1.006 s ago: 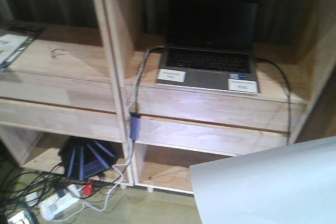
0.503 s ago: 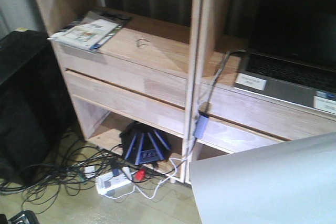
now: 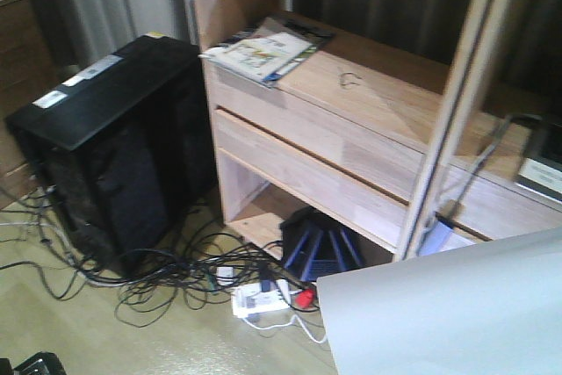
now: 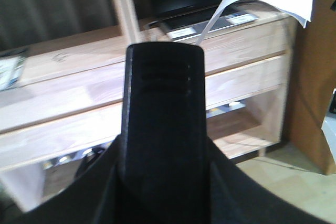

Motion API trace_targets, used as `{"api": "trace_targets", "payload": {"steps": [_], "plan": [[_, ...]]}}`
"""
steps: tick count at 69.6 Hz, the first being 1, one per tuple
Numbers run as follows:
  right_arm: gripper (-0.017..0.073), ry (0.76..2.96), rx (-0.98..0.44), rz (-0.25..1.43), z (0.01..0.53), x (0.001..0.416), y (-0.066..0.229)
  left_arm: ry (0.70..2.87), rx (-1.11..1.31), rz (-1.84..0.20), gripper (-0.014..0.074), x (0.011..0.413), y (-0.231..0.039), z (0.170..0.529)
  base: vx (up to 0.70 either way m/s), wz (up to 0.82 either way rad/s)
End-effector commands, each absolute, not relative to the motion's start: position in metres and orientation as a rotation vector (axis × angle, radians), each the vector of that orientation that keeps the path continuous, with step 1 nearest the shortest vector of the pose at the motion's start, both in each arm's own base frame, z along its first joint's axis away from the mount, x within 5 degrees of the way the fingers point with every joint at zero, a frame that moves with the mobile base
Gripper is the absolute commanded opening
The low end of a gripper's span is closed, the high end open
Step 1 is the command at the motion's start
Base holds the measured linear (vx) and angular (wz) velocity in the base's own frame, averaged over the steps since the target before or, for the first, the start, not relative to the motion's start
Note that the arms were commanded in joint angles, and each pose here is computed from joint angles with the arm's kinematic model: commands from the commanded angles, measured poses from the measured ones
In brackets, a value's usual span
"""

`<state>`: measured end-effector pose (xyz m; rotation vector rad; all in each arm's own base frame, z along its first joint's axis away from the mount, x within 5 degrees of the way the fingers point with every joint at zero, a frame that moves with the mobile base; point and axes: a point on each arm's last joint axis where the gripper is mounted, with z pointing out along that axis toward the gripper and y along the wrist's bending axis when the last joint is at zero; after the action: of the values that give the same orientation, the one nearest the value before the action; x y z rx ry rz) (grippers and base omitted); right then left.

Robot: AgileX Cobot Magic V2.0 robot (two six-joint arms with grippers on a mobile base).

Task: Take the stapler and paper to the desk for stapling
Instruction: 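Drive away from the shelf holding stapler and paper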

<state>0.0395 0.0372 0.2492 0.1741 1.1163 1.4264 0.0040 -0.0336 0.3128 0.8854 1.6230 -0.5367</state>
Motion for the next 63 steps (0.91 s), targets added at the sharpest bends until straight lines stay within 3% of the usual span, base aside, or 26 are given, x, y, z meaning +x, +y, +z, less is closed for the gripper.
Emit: {"api": "trace_targets", "payload": {"steps": [1, 63], "plan": [[-0.0010, 1.086, 0.145, 1.440, 0.2508, 0.0380, 0.0380, 1.520, 0.795, -0.566, -0.0006, 0.0053, -0.0329, 0.3312, 0.06, 0.48], [-0.0010, 1.086, 0.145, 1.440, 0.2508, 0.0380, 0.0380, 1.520, 0.795, -0.566, -0.0006, 0.0053, -0.0329, 0.3312, 0.08, 0.53]]}}
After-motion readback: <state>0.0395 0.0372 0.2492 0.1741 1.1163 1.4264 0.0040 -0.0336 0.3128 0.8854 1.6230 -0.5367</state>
